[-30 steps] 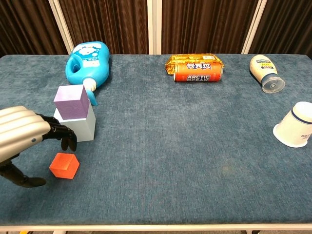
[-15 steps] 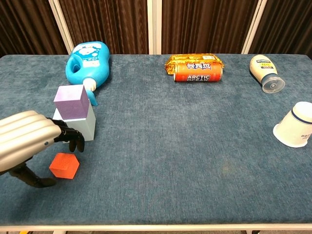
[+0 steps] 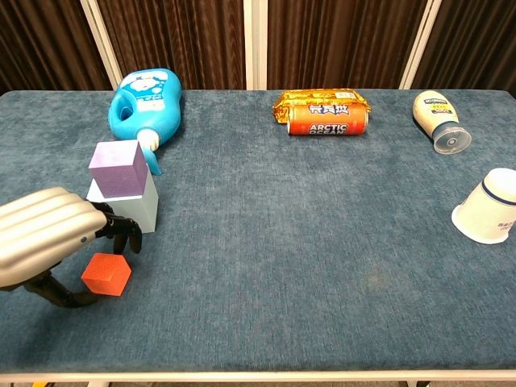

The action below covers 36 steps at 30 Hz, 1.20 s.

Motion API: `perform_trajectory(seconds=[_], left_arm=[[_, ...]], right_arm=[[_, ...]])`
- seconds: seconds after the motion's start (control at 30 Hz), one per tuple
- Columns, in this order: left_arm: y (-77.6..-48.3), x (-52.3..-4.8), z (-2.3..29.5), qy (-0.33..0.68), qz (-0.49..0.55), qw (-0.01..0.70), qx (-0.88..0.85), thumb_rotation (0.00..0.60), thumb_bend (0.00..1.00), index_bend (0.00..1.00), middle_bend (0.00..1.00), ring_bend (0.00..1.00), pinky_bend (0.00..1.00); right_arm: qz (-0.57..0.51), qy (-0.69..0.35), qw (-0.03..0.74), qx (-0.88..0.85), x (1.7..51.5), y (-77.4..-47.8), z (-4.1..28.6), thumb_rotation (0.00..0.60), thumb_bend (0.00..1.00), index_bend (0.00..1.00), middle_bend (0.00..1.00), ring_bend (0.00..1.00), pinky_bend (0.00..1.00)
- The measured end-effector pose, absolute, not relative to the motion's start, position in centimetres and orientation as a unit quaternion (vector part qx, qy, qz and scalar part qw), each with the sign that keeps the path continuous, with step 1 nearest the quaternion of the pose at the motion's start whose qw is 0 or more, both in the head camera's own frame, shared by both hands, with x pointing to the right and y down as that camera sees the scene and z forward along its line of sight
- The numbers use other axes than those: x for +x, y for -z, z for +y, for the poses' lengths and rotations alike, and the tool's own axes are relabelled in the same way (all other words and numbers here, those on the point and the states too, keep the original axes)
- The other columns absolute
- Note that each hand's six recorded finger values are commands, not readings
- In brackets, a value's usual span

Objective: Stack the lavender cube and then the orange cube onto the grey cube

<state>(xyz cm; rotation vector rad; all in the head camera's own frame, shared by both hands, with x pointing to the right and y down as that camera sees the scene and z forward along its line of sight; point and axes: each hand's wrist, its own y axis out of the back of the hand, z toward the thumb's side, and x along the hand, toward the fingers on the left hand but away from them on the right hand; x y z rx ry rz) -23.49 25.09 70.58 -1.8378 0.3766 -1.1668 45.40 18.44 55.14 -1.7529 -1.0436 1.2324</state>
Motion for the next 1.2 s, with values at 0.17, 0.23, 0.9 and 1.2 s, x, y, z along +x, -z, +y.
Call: perform_trajectory(seconds=[0.17,0.23,0.9,1.2], left_arm=[[-70.9,-23.5,25.3,0.474,0.156,0.450,-0.741,0.600,0.25,0.45,0.61,0.43,0.51],[-70.9,-23.5,25.3,0.473,0.158,0.451,-0.740,0.600,0.26,0.45,0.62,0.44,0.52],[-67.1,-26.8,24.6,0.483,0.177,0.451,-0.729,0.600,0.29,0.46,0.63,0.44,0.52],[-64.5,-31.6,21.3,0.529,0.141,0.487,-0.680,0.600,0.29,0.46,0.64,0.45,0.52]], right_arm=[[-0.410,-0.480,0.369,-0.682,45.5,-55.1,18.4,0.600,0.20,0.03,0.08,0.00,0.00],[-0.410,-0.479,0.369,-0.683,45.5,-55.1,18.4,0.600,0.20,0.03,0.08,0.00,0.00],[-0.407,-0.480,0.370,-0.683,45.4,-55.1,18.5,0.600,0.20,0.03,0.08,0.00,0.00],[-0.406,-0.480,0.373,-0.682,45.3,-55.2,18.6,0.600,0.20,0.03,0.08,0.00,0.00]])
